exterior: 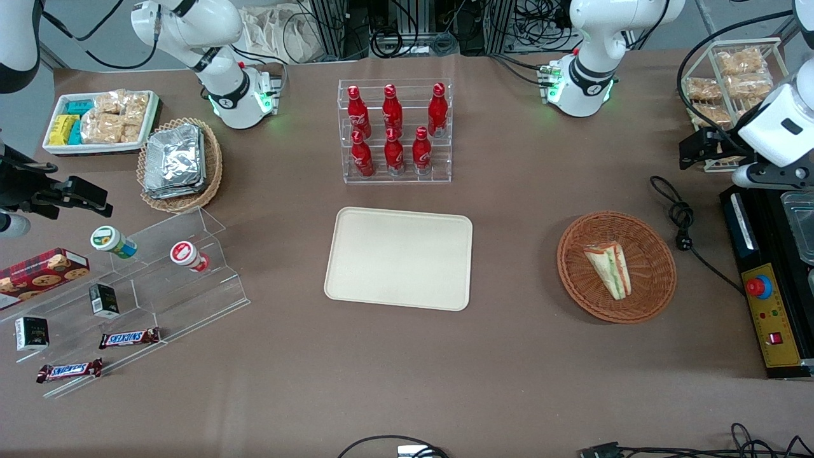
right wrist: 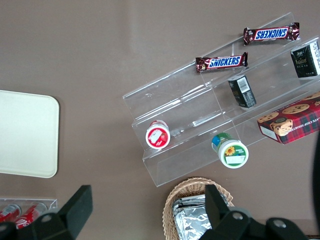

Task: Place sandwich from basket to tray
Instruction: 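Move the left gripper over the wicker basket holding the sandwich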

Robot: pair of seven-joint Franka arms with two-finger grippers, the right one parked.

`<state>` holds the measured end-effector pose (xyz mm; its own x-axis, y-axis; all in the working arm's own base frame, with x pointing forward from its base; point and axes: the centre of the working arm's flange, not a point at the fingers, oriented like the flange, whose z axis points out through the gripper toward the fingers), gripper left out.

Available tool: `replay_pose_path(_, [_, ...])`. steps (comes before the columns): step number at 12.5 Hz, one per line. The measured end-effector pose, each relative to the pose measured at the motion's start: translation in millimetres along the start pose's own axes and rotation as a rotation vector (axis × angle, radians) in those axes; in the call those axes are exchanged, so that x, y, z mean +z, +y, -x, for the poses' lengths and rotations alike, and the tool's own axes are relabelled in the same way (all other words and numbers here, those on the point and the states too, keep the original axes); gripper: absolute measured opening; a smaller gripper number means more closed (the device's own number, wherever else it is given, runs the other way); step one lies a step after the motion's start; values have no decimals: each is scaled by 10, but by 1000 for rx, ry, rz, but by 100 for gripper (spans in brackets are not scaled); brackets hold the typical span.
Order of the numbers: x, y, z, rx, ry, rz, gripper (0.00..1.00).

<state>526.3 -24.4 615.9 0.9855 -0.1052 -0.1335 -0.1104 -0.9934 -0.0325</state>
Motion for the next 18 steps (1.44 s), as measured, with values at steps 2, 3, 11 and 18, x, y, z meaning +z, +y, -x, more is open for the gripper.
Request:
replay_pose_path(2, [-1, 0, 0, 0, 0, 0, 100])
replay_pose_path(3, [-4, -1, 0, 0, 1, 0, 100])
replay_pose_path(11, [11, -8, -52, 0, -8, 2, 100])
replay_pose_path(18, [368, -41, -269, -5, -89, 13, 100])
